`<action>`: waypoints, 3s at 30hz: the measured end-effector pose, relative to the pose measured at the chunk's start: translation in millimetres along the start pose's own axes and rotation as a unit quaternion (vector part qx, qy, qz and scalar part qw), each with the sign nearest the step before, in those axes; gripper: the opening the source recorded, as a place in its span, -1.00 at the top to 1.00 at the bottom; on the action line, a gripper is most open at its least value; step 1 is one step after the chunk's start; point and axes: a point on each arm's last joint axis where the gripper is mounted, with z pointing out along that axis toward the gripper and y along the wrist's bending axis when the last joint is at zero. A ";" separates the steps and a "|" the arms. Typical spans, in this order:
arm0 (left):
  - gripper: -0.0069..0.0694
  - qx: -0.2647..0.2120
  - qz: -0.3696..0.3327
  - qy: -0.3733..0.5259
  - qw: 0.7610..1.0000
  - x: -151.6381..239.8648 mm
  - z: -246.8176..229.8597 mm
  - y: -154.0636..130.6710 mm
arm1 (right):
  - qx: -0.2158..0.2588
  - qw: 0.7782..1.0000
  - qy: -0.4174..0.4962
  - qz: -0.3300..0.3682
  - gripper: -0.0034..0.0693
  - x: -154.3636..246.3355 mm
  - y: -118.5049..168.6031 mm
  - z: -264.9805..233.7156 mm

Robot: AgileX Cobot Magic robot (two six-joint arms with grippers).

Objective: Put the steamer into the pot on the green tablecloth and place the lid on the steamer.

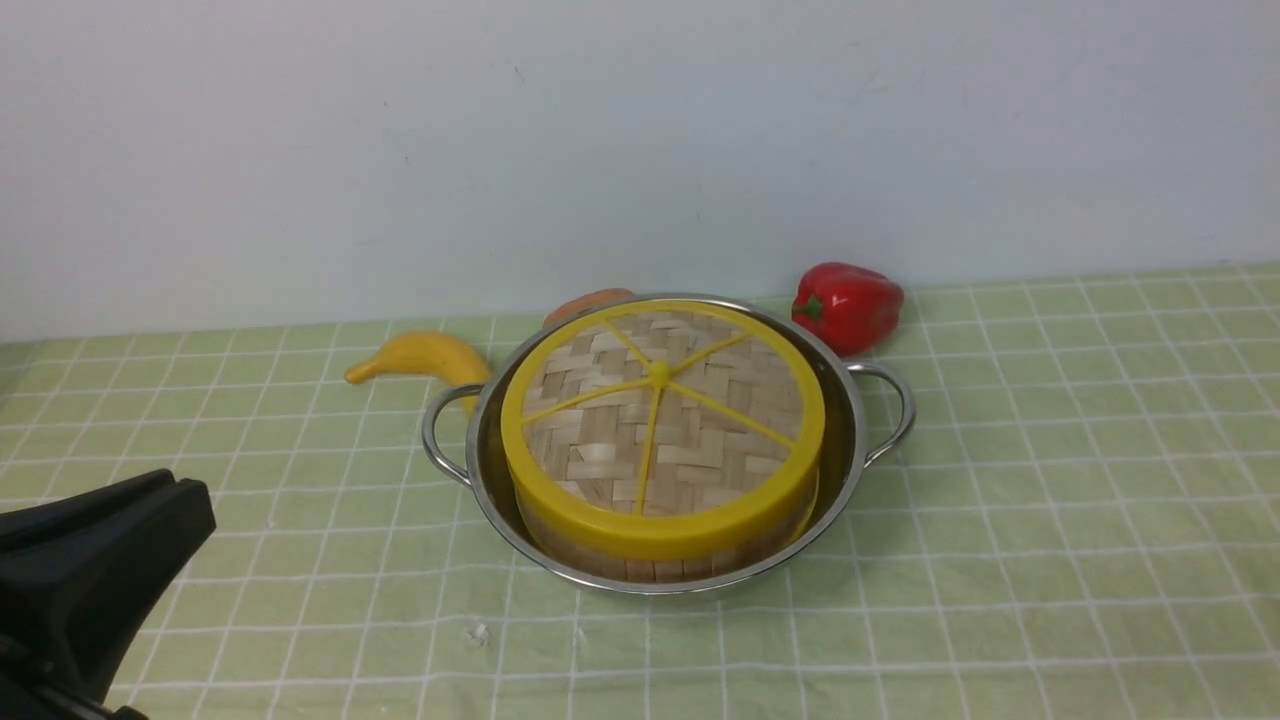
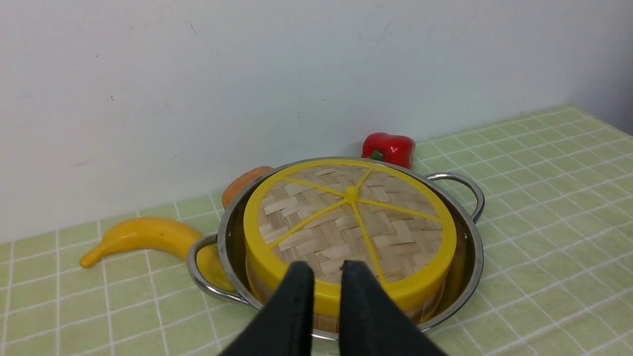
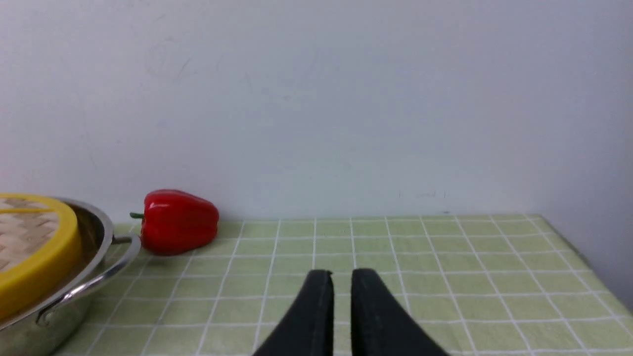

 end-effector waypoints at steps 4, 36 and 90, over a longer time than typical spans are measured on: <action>0.57 0.000 0.000 0.000 1.000 0.0 0.0 0.0 | 0.000 1.000 -0.002 0.007 0.66 0.0 0.0 -0.4; 0.42 -0.205 0.025 0.038 0.978 143.1 -8.9 27.8 | 0.000 1.000 -0.002 0.009 0.36 0.3 -0.1 -0.3; 0.21 -0.213 0.024 0.027 0.976 151.6 -6.6 29.4 | 0.000 1.000 -0.002 0.025 0.25 0.3 0.0 -0.3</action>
